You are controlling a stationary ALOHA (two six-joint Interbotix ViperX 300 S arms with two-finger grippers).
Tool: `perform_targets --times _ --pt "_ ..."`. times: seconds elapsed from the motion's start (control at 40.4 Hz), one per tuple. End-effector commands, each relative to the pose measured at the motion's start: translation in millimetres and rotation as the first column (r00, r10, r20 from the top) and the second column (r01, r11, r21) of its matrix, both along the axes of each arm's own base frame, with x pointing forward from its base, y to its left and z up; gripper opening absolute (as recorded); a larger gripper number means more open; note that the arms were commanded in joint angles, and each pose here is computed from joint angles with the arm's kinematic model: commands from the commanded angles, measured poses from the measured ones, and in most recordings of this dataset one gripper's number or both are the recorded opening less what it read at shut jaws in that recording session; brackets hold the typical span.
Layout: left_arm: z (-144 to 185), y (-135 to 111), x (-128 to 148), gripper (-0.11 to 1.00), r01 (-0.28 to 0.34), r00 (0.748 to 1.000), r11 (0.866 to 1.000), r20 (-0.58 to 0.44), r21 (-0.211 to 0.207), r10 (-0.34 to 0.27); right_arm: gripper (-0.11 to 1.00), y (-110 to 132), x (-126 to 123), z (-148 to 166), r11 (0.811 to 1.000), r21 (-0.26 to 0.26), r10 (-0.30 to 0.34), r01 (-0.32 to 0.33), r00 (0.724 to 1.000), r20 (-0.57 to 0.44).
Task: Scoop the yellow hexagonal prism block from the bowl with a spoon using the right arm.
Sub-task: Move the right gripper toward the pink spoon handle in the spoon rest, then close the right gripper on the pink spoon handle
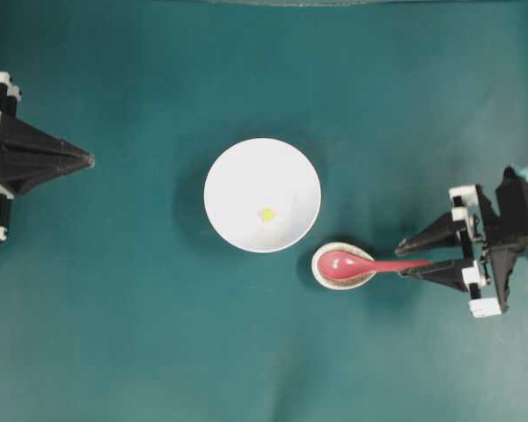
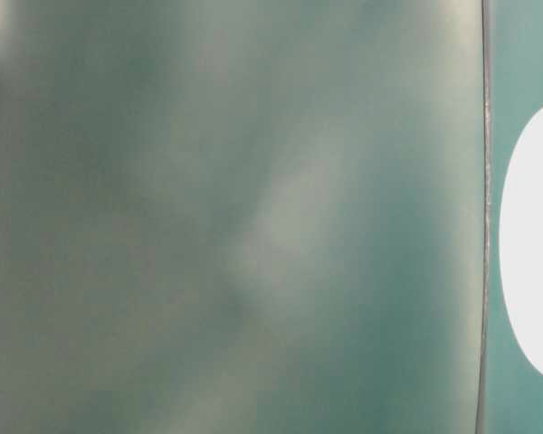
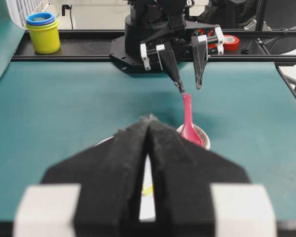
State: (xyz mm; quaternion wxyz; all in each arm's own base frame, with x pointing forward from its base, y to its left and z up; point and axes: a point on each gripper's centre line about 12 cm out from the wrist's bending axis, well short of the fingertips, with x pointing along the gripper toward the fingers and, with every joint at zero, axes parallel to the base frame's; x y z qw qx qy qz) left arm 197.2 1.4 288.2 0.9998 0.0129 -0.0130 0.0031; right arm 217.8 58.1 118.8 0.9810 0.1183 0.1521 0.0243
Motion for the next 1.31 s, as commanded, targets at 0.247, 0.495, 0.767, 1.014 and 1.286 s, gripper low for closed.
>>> perform_targets --times 0.247,0.495,0.767,1.014,1.286 --pt "10 0 2 -0.01 -0.001 1.000 1.000 0.025 0.002 0.001 0.33 4 12 -21 0.999 -0.046 -0.024 0.022 0.999 -0.036" --pt "8 0 3 -0.01 -0.001 1.000 1.000 0.018 -0.001 0.001 0.33 6 12 -25 0.998 -0.053 -0.017 0.014 0.999 -0.051" --pt "7 0 3 -0.01 -0.001 1.000 1.000 0.012 -0.003 0.001 0.33 7 12 -27 0.998 -0.054 -0.010 0.007 0.998 -0.060" --pt "7 0 3 -0.01 -0.001 1.000 1.000 0.009 -0.001 0.001 0.35 7 13 -27 0.998 -0.050 -0.026 0.023 0.998 -0.061" --pt "7 0 3 -0.01 -0.001 1.000 1.000 0.011 -0.001 0.001 0.42 6 14 -28 0.998 -0.048 -0.036 0.033 0.997 -0.065"
